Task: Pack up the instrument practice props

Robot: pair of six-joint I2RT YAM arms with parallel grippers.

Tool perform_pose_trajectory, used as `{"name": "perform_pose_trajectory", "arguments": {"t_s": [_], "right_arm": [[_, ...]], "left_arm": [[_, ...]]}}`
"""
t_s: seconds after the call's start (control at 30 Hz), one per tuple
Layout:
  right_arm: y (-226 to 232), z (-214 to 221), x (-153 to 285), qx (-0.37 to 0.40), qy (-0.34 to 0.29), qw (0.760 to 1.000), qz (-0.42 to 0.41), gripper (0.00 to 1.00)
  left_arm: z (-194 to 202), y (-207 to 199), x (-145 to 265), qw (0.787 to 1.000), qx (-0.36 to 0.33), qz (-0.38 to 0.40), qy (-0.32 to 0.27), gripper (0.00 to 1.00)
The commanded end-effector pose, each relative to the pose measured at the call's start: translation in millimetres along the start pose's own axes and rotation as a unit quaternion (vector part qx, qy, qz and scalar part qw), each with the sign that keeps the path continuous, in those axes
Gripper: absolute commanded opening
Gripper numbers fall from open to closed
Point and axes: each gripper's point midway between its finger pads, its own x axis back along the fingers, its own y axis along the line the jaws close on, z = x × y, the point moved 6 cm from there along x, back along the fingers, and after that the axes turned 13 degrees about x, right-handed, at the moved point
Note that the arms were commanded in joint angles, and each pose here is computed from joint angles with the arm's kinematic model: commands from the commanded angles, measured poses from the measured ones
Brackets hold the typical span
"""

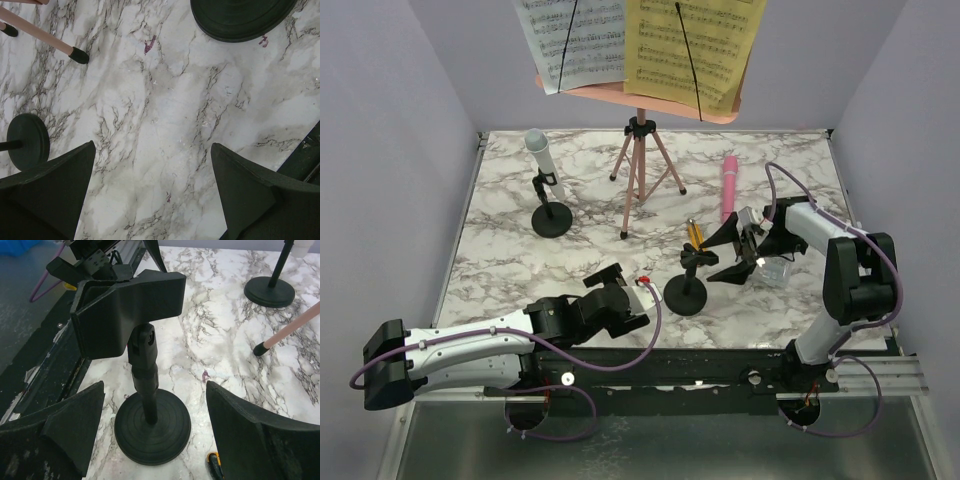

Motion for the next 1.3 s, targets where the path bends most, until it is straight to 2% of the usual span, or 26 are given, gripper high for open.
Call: {"name": "perform_pose_trajectory", "arguments": {"t_s": [0.0,0.53,1.27], "right_arm": [[-9.1,-4.8,-10.6,0.032,-0.018,0.999,-0.006,0.85],[5.3,3.7,-45.2,0.012,-0.023,0.996,-0.085,0.80],[6.9,6.5,-60.3,0.000,-0.025,0.993,-0.116,0.60]], "left_arm": [[-7.4,0.0,3.2,1.000,0.011,0.008,-0.009,0.99],[-4.0,-0.6,0.4,1.000,0.008,0.006,0.001,0.99],[-3.2,-1.0,-1.1,1.000,0.006,0.005,0.005,0.99]]}}
